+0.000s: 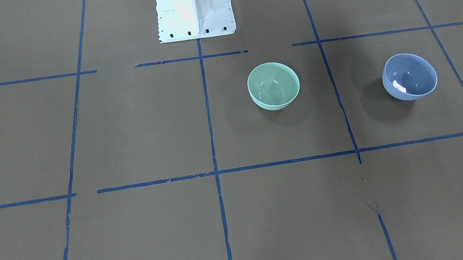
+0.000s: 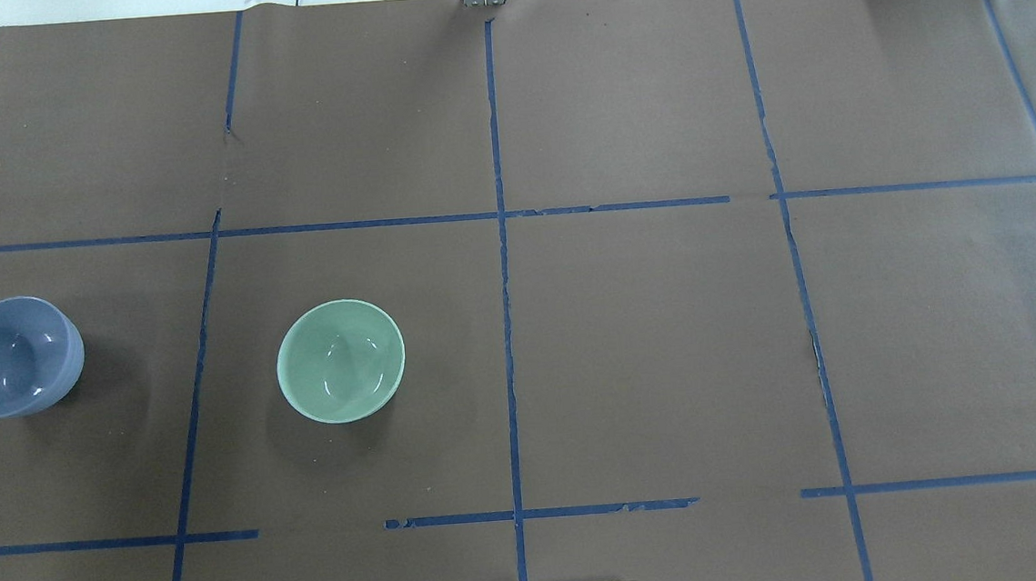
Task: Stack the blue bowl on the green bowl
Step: 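Move the left gripper down to the rim of the blue bowl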
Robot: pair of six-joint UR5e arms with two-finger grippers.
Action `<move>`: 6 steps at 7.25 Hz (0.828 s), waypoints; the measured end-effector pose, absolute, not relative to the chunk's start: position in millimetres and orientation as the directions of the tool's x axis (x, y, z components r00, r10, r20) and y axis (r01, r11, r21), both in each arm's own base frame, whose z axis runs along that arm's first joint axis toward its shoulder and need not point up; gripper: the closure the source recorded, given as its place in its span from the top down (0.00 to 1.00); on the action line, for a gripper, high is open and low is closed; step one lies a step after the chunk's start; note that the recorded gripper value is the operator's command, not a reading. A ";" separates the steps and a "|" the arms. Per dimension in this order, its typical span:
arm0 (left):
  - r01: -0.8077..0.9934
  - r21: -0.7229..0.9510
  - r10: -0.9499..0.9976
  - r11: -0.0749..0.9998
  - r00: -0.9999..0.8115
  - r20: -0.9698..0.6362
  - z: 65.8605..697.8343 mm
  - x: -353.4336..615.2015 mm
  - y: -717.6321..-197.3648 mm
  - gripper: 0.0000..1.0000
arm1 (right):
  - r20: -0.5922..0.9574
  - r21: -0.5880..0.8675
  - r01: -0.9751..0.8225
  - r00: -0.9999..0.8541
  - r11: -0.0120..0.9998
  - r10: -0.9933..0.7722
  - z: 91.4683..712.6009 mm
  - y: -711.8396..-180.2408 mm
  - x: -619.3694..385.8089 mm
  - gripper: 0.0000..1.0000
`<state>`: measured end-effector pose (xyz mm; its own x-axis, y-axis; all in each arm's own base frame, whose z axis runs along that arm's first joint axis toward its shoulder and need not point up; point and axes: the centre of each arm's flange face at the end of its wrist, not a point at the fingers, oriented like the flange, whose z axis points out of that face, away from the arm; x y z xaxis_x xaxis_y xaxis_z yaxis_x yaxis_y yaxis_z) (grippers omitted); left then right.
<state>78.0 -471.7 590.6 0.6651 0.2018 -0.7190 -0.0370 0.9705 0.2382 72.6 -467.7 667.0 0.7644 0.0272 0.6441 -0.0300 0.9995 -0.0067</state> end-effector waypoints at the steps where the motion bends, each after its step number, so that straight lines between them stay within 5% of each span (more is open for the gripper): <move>1: 0.002 0.235 0.174 0.972 0.665 -0.726 603.9 104.2 -469.1 1.00 | 0.644 -0.007 -0.030 0.765 1.000 0.028 667.0 -467.7 72.6 1.00; 2: 0.029 0.221 0.146 0.975 0.665 -0.733 615.6 126.1 -463.3 0.97 | 0.644 -0.007 -0.030 0.765 1.000 0.028 667.0 -467.7 72.6 1.00; 3: 0.043 0.209 0.127 0.977 0.668 -0.733 622.3 142.2 -457.1 0.70 | 0.644 -0.007 -0.030 0.765 1.000 0.027 667.0 -467.7 72.6 1.00; 4: 0.049 0.209 0.123 0.977 0.670 -0.732 625.9 150.9 -451.2 0.28 | 0.644 -0.006 -0.030 0.765 1.000 0.027 667.0 -467.7 72.6 1.00; 5: 0.053 0.220 0.129 0.974 0.666 -0.735 628.1 152.8 -445.2 0.00 | 0.644 -0.006 -0.030 0.765 1.000 0.027 666.9 -467.7 72.6 1.00; 6: 0.056 0.231 0.137 0.971 0.659 -0.739 627.7 152.8 -441.6 0.00 | 0.644 -0.006 -0.030 0.765 1.000 0.027 667.0 -467.7 72.6 1.00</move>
<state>152.8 -441.6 627.7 0.6592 0.1373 -0.7394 0.0563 0.9714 0.2306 72.6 -467.7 667.0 0.7645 0.0269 0.6440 -0.0300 0.9995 -0.0062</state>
